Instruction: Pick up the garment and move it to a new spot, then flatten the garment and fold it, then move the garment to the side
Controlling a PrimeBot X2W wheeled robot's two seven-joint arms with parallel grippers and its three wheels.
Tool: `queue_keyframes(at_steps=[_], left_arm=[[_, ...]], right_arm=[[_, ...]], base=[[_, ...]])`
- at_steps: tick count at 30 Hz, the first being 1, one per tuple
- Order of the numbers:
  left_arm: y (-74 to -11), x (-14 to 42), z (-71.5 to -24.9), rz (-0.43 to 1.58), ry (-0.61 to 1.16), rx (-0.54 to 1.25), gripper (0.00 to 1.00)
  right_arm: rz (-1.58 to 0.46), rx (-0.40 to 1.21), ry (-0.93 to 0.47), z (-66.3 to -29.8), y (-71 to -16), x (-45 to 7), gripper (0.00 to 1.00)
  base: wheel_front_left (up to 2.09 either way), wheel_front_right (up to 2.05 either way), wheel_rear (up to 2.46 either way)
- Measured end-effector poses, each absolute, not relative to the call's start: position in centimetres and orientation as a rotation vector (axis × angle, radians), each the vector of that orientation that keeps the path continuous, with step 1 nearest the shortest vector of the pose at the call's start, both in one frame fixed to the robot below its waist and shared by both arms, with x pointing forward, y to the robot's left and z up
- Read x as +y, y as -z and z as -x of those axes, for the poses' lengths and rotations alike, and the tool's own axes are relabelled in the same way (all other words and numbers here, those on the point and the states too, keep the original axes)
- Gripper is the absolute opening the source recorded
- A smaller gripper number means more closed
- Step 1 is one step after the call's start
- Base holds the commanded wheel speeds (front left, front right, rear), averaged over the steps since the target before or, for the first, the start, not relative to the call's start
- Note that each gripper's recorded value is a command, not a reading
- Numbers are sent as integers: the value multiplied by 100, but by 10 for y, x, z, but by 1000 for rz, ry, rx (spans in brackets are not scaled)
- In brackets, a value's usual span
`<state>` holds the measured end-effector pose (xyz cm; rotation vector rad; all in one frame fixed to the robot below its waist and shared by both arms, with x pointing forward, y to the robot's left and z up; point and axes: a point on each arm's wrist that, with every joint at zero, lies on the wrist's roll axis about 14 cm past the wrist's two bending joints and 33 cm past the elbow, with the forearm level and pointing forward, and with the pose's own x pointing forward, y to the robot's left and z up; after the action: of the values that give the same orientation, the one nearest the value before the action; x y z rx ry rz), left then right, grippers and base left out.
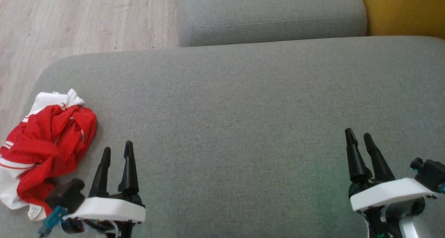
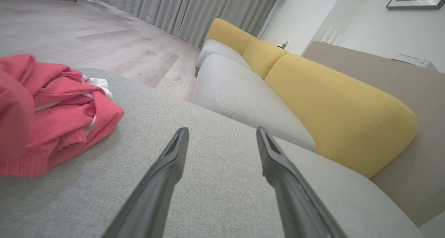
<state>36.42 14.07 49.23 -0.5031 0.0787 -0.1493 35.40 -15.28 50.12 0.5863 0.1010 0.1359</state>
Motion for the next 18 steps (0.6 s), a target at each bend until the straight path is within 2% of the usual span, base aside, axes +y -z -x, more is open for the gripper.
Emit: queue_keyframes(at_steps=[18], left_arm=[[-472, 139, -358, 281, 164, 115, 100]], right_arm=[[-400, 112, -166, -351, -502, -145, 100]], base=[[0, 0, 0]])
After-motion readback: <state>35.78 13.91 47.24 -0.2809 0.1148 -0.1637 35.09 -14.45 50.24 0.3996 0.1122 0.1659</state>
